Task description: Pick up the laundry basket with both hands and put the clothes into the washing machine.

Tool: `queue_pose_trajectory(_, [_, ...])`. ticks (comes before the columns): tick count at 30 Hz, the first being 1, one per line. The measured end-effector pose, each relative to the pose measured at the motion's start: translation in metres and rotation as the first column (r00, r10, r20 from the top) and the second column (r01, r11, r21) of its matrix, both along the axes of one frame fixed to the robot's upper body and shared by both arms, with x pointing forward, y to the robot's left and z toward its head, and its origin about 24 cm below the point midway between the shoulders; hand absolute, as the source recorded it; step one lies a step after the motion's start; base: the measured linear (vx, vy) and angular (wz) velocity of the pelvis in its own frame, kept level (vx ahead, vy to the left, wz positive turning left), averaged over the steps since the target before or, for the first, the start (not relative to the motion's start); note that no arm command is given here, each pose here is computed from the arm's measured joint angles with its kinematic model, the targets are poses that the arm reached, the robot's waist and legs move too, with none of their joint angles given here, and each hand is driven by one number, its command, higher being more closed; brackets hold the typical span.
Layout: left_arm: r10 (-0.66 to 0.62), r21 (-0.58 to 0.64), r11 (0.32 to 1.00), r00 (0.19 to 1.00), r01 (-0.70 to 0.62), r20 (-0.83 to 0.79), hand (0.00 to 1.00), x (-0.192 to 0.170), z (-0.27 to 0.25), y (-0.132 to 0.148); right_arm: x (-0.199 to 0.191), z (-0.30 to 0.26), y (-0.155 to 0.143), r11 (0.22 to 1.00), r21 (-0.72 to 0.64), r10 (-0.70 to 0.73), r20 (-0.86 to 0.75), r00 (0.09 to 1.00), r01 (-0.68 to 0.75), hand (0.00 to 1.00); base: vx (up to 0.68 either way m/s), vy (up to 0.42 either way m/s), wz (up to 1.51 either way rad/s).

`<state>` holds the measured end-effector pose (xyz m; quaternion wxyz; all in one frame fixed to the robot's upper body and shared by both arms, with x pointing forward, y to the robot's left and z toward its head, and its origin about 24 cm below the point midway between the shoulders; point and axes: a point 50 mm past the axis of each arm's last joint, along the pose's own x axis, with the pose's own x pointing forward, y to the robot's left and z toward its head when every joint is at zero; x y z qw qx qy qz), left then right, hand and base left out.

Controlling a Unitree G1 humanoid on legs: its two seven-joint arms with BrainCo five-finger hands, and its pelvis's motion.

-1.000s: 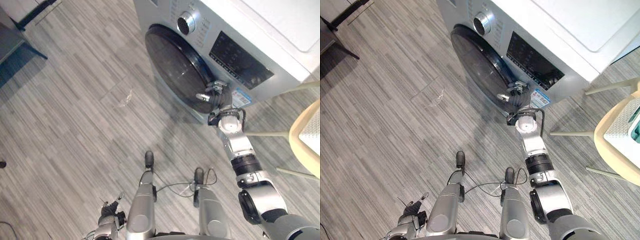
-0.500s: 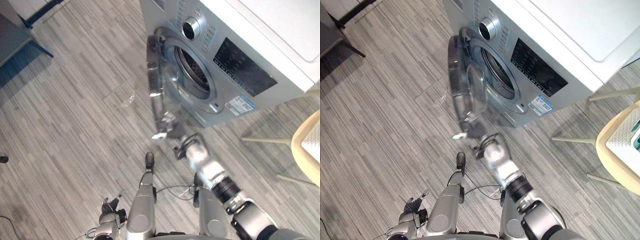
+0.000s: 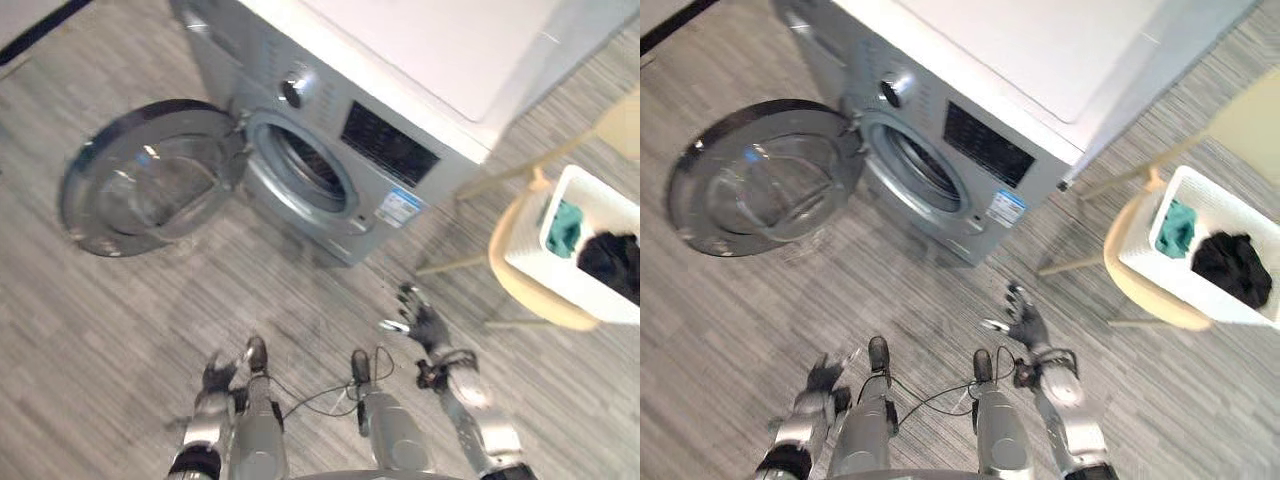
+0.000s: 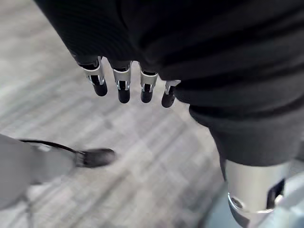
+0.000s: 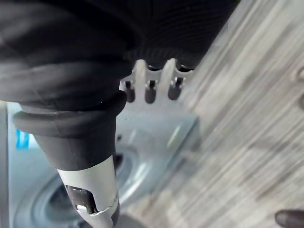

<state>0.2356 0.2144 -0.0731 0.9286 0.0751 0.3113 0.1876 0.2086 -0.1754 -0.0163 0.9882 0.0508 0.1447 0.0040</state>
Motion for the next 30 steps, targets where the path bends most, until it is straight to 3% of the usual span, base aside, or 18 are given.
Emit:
queue_pose_trajectory(4, [-0.029,0.065,0.998,0.993,0.022,0.111,0.0,0.036,0.032,0.012,-0.018,-0.023,-0.018,0.997,-0.03,-0.07,-0.111,0.991,0.067,0.0,-0.06,-0.012,-0.68])
queue_pose_trajectory(7, [0.058,0.06,0.996,0.991,-0.066,0.121,0.0,0.052,0.044,0.033,-0.037,-0.038,-0.027,0.993,-0.04,-0.113,-0.197,0.974,0.107,0.0,-0.03,-0.058,-0.47])
queue_pose_trajectory(11, [0.21,-0.046,0.977,0.978,-0.208,0.019,0.0,0.044,0.031,0.055,-0.048,-0.05,-0.021,0.992,-0.004,-0.123,-0.264,0.957,0.126,0.0,0.01,-0.087,-0.21])
queue_pose_trajectory(17, [0.25,-0.01,0.968,0.967,-0.25,0.053,0.0,0.054,0.054,0.082,-0.05,-0.056,-0.009,0.978,0.095,-0.151,-0.293,0.944,0.186,0.0,0.03,-0.061,-0.03])
queue_pose_trajectory(30, [0.326,-0.08,0.943,0.945,-0.322,0.037,0.0,0.043,0.045,0.087,-0.054,-0.057,-0.013,0.962,0.128,-0.193,-0.301,0.934,0.24,0.0,0.0,-0.023,0.03])
